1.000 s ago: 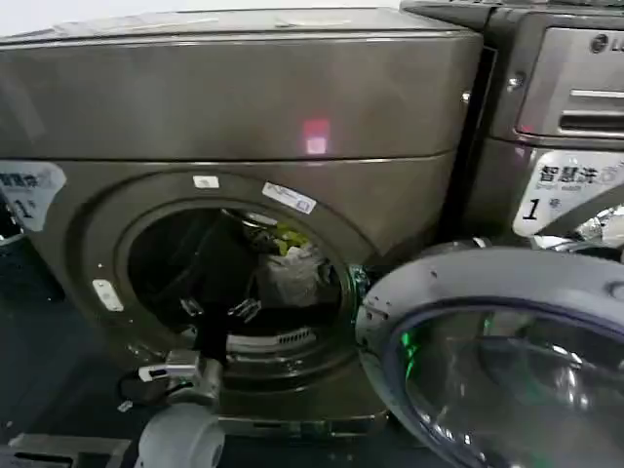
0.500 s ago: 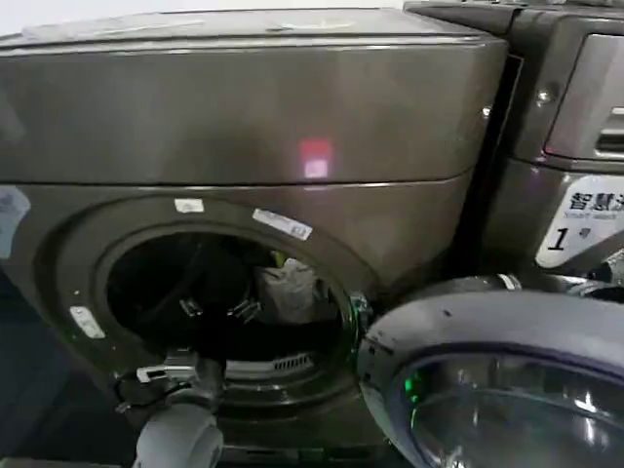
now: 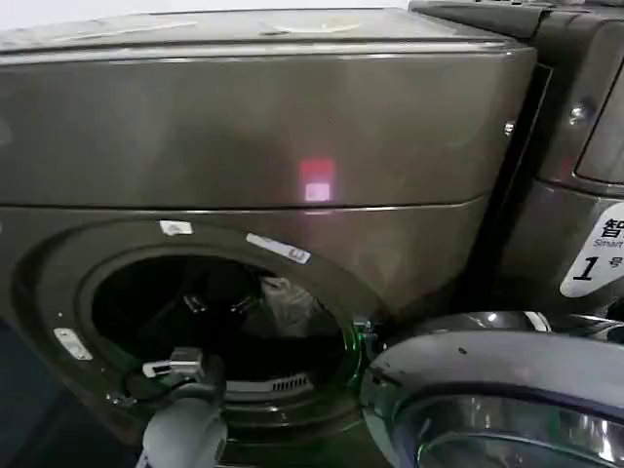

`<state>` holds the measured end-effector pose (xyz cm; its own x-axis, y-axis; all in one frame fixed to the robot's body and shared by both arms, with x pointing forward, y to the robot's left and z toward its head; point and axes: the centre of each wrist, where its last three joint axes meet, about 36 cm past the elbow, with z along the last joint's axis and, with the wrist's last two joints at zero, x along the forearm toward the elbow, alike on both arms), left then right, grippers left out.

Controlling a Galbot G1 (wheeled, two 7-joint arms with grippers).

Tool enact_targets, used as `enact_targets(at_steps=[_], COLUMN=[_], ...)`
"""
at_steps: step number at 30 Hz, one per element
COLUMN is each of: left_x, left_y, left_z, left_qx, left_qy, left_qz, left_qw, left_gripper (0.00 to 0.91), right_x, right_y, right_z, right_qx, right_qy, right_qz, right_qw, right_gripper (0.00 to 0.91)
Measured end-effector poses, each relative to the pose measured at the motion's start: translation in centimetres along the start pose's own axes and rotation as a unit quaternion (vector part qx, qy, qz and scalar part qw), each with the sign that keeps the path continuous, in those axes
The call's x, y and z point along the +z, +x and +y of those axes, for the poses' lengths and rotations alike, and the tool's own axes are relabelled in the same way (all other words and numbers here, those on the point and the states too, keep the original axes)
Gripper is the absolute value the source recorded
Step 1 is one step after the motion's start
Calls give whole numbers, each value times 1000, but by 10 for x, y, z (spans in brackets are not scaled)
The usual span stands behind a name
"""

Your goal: Grasp the clothes from the dryer.

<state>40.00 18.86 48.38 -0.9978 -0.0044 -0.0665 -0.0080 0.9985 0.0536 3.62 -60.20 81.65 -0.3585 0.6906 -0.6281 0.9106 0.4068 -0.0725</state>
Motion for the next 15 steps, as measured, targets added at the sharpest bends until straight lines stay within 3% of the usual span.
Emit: enact_targets(at_steps=[15], left_x=[10], left_y=[-156], left_z=[-14], left_qx=[3], left_qy=[7], left_qz=[-6], left_qw=[1000], left_gripper=[907], right_x=[2], right_y=[-3], right_z=[-8], right_qx=[18], right_qy=[5], right_qz=[-7], right_qw=[1000], right_gripper=[907])
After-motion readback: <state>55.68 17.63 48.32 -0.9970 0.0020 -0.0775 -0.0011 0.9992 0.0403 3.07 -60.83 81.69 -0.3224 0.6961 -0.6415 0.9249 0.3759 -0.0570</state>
